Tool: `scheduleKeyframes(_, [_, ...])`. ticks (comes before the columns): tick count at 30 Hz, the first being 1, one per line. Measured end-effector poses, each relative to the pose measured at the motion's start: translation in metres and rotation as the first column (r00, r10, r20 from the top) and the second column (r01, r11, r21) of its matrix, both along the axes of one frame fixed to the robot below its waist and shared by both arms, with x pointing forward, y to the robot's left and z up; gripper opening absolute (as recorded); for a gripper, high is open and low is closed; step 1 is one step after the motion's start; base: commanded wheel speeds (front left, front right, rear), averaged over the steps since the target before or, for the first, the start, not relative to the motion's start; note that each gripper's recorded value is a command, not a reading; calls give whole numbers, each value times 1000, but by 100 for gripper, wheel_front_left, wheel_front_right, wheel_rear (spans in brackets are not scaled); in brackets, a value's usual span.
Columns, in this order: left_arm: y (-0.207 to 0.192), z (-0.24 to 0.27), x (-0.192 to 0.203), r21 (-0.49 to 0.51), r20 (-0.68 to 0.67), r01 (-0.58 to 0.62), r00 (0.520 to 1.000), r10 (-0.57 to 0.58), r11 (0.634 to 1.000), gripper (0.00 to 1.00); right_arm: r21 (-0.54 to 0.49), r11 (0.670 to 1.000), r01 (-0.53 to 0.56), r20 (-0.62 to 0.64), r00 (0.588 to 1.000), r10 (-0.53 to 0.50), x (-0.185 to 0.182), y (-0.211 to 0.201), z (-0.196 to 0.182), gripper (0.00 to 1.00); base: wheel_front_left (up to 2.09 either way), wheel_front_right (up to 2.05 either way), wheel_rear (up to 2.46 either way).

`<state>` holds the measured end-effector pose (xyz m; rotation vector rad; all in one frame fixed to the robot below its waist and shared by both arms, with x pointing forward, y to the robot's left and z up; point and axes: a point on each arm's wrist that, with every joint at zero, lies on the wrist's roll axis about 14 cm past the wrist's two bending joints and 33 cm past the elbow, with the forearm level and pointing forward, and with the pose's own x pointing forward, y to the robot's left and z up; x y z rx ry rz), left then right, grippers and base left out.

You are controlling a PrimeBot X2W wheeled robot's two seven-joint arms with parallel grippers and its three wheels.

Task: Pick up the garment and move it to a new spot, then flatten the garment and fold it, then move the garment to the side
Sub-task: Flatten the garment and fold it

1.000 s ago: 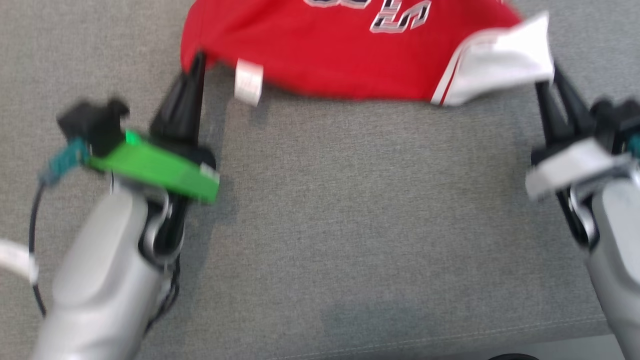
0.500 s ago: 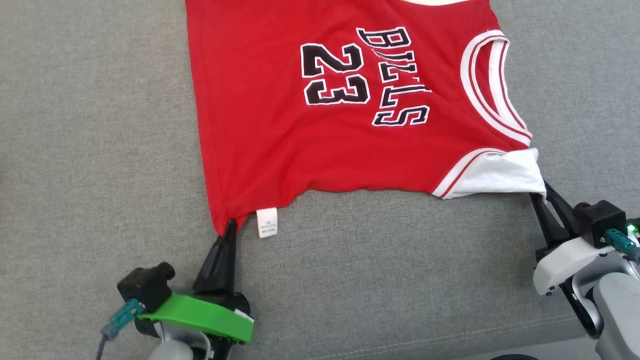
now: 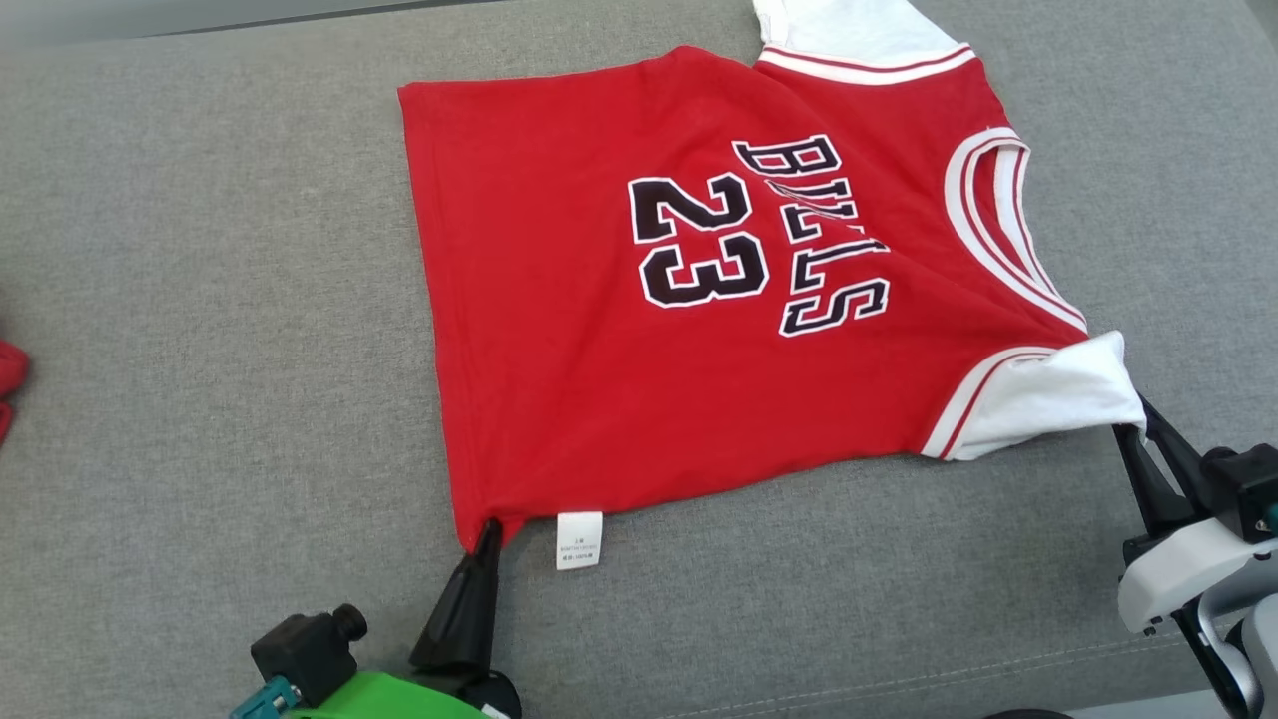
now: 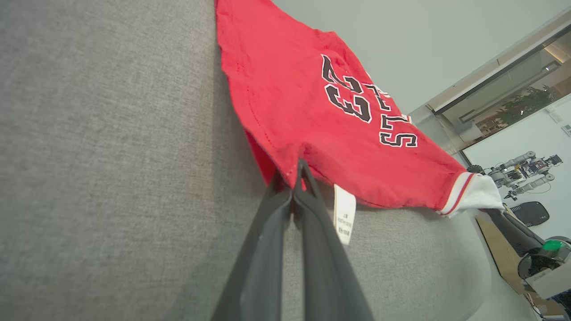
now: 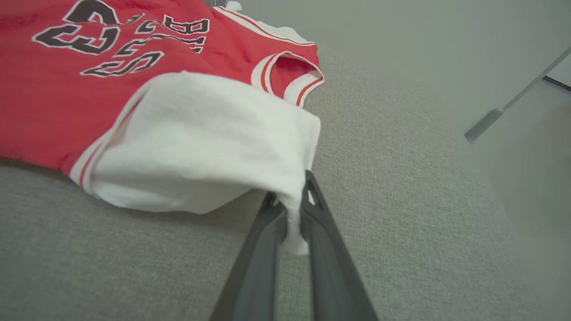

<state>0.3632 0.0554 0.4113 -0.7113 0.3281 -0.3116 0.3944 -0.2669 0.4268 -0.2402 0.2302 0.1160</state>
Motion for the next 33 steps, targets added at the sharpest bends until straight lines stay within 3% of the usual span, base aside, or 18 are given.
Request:
scheduleKeyframes(11, [-20,14,-5,-126,-170,122,975,-143,984,0,-31,986,-166,-150,976,159,4,15,-24,0,0,0,0])
scheduleKeyframes(21, [-4,59,31,-116,-171,196,962,-214,974,0,-83,929,-360,-302,898,321,31,31,-5,0,0,0,0])
scheduleKeyframes(33, [-10,65,78,-75,-228,292,926,-301,954,0,-155,898,-411,-397,858,324,80,31,29,0,0,0,0])
